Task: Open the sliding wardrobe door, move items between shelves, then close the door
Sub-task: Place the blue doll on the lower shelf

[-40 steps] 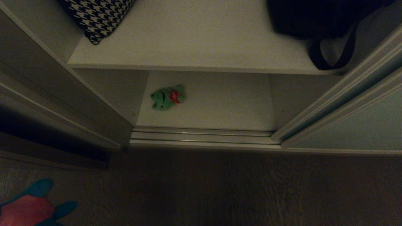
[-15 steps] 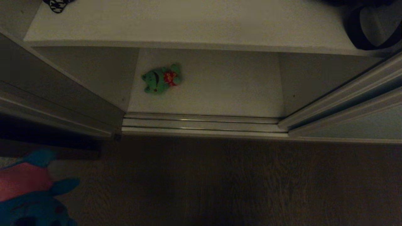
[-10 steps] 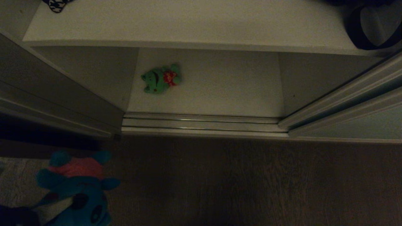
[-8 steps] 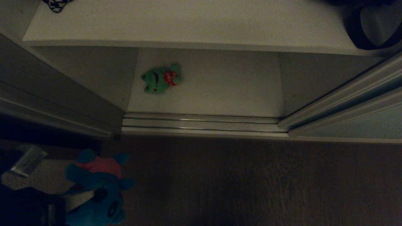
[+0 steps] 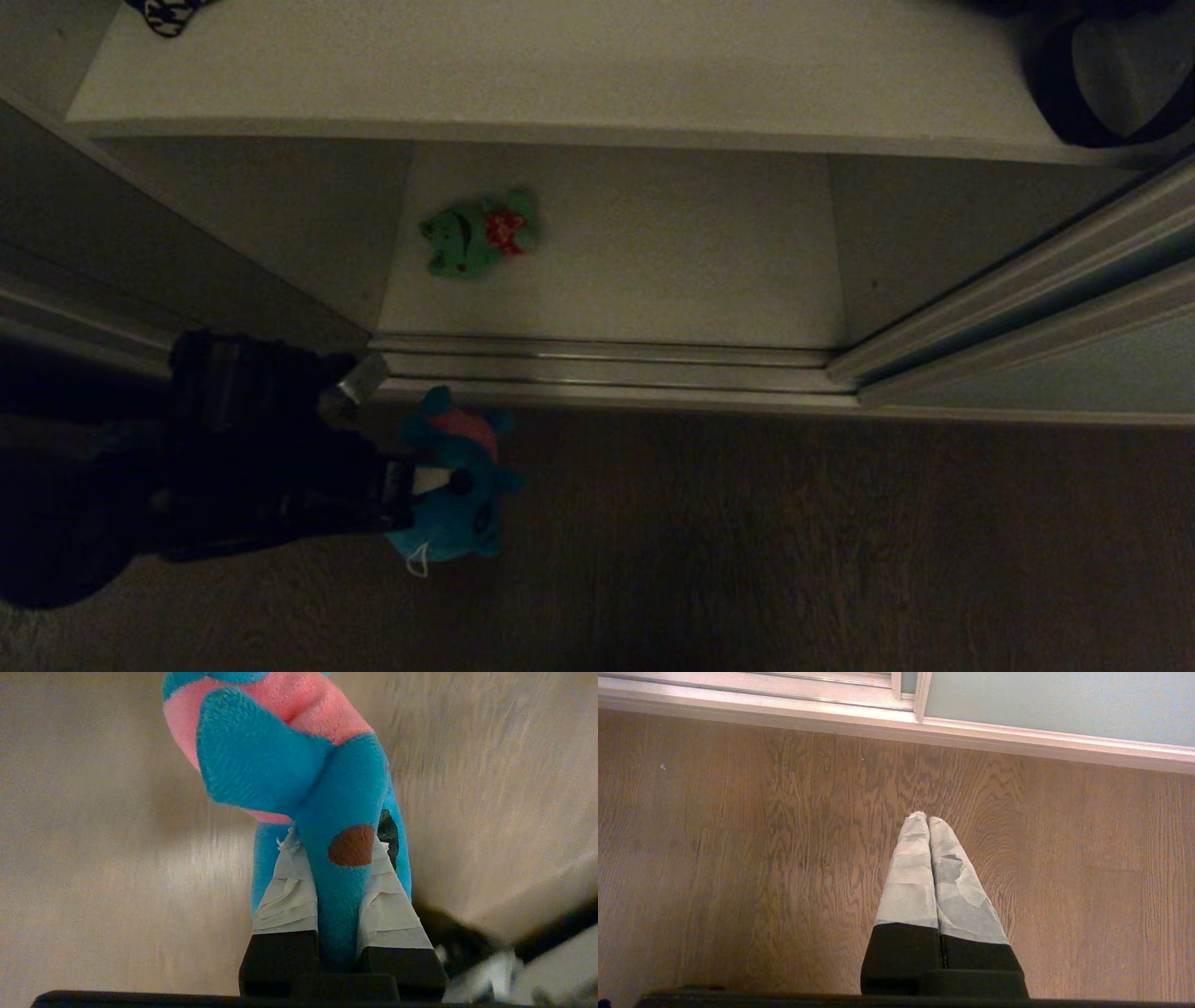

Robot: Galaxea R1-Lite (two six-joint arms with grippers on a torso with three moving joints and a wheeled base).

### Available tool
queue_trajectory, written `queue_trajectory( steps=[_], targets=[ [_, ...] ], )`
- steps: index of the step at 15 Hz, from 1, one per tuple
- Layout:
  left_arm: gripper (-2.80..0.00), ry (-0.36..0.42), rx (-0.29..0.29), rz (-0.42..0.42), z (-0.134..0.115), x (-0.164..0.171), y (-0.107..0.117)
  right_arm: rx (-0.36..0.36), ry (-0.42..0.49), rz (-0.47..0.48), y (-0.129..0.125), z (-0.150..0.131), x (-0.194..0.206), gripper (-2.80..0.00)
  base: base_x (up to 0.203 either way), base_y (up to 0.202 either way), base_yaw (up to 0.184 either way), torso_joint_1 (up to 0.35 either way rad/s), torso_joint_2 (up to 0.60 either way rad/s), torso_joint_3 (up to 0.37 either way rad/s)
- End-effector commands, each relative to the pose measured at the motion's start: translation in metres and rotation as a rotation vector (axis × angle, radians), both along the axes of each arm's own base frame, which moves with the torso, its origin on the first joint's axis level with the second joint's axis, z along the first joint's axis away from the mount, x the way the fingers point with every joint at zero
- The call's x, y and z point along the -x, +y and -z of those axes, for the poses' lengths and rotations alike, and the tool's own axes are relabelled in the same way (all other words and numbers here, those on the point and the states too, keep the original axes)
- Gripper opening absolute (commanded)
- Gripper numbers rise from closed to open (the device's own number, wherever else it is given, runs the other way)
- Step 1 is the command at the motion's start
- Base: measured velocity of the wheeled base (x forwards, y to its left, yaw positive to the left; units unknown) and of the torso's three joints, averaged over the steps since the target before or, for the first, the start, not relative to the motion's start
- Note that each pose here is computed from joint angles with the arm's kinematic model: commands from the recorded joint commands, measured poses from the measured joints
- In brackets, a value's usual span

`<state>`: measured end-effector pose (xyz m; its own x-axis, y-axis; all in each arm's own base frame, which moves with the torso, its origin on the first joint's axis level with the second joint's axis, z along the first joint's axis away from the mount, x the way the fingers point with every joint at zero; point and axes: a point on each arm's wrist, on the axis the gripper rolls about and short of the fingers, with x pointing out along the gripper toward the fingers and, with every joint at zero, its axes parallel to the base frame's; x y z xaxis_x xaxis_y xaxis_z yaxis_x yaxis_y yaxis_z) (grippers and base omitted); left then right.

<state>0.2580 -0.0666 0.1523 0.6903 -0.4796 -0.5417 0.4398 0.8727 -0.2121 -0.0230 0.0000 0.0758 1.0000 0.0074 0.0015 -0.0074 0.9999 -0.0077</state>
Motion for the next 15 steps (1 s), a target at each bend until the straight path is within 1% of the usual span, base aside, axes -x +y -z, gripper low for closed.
queue_trajectory(
  steps=[1,3,5,6,8,9,10,13,15],
  targets=[
    [-2.80,0.038,-0.007,0.026,0.022,-0.038,-0.017,0.000,-0.001,0.000,0.000,0.000,0.000,-2.80,0.000,0.000,0.000,0.000,0.00,0.000],
    [-2.80,-0.040,0.016,0.027,0.019,-0.074,-0.030,0.000,0.000,-0.001,0.000,0.000,0.000,-2.80,0.000,0.000,0.000,0.000,0.00,0.000],
    [-2.80,-0.131,0.055,0.023,0.011,-0.100,-0.042,0.001,-0.002,-0.001,0.000,0.000,0.000,-2.80,0.000,0.000,0.000,0.000,0.00,0.000],
    [-2.80,-0.178,0.072,0.023,0.008,-0.111,-0.046,0.001,0.000,0.000,0.000,0.000,0.000,-2.80,0.000,0.000,0.000,0.000,0.00,0.000],
    [-2.80,-0.303,0.134,0.029,-0.004,-0.125,-0.059,0.001,0.000,0.000,0.000,0.000,0.000,-2.80,0.000,0.000,0.000,0.000,0.00,0.000],
    [-2.80,-0.351,0.163,0.033,-0.006,-0.130,-0.065,0.000,-0.002,0.000,0.000,0.000,0.000,-2.80,0.000,0.000,0.000,0.000,0.00,0.000],
    [-2.80,-0.394,0.180,0.027,-0.004,-0.139,-0.072,0.000,0.000,-0.001,0.000,0.000,0.000,-2.80,0.000,0.000,0.000,0.000,0.00,0.000],
    [-2.80,-0.584,0.217,-0.070,-0.009,-0.173,-0.089,0.000,0.000,-0.002,0.000,0.000,0.000,-2.80,0.000,0.000,0.000,0.000,0.00,0.000],
    [-2.80,-0.640,0.229,-0.106,-0.001,-0.193,-0.096,0.000,-0.002,0.000,0.000,0.000,0.000,-2.80,0.000,0.000,0.000,0.000,0.00,0.000]
  ],
)
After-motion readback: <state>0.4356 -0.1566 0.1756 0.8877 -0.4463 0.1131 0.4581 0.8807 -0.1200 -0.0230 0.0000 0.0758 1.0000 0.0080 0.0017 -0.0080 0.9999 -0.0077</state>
